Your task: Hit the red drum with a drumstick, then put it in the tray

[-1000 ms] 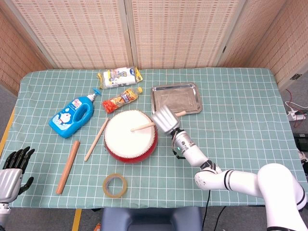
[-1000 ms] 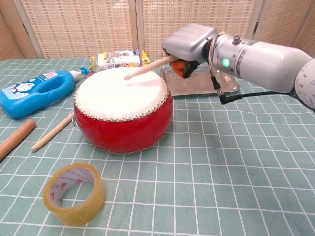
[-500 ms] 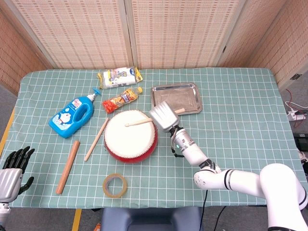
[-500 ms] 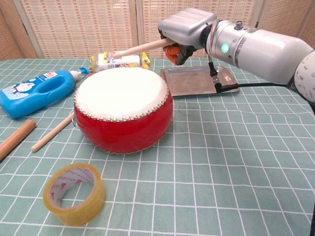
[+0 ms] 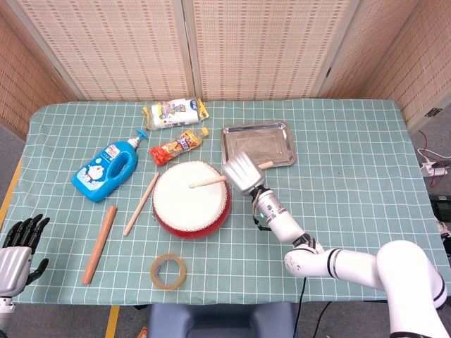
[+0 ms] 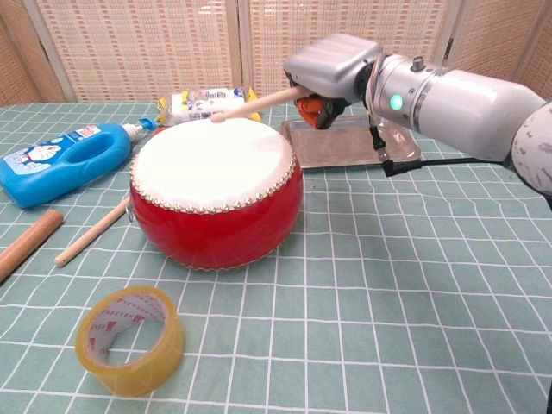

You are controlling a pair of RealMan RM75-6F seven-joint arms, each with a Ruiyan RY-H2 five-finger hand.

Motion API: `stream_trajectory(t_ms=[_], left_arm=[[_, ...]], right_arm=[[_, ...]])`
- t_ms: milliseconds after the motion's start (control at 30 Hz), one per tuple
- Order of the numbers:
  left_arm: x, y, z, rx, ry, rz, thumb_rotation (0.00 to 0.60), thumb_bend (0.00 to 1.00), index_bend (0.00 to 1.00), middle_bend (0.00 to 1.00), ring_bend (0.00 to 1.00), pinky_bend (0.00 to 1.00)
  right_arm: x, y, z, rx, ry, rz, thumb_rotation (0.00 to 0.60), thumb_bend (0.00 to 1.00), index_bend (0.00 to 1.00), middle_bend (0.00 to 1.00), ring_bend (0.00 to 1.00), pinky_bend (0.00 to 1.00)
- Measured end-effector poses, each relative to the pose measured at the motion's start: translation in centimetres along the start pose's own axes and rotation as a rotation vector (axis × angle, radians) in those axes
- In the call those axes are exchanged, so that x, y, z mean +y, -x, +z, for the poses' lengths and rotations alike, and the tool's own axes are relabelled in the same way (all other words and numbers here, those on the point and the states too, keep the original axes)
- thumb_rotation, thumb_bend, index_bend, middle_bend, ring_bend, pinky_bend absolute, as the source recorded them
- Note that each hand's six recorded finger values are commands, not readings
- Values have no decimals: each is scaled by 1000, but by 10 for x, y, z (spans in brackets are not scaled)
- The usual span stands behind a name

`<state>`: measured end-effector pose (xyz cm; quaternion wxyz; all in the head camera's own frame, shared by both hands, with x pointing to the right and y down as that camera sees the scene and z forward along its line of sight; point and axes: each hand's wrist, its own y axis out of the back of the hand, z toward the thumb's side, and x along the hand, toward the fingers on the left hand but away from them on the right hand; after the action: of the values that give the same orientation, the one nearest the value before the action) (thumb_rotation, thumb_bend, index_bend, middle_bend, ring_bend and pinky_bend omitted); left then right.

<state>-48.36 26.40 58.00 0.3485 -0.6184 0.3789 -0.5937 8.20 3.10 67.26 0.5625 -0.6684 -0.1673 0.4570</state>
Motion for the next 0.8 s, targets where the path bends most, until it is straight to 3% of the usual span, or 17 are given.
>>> stream_trajectory(t_ms=[167,433,500,600,800], left_arm=[[0,-1,1,-4,-1,-1,600,278,0,0,0,0],[-2,0,0,3,0,-8,600,279,0,0,0,0],[-2,0,0,5,-1,-7,600,278,0,0,0,0],[-1,1,-1,6,-1,-3,600,278,0,0,0,0],[2,1,1,-1,-1,3,600,278,0,0,0,0]], right_arm=[[7,-1,-4,-1,64,-28,600,719,1000,1000,1000,1000],[-28,-4,-4,17,-124,88,600,719,1000,1000,1000,1000],[-28,-4,-5,12,-144,88,600,719,1000,1000,1000,1000],[-19,-3,-7,-6,-102,58,600,718,1000,1000,1000,1000],[2,-2,-35,-83,107,-3,600,718,1000,1000,1000,1000]])
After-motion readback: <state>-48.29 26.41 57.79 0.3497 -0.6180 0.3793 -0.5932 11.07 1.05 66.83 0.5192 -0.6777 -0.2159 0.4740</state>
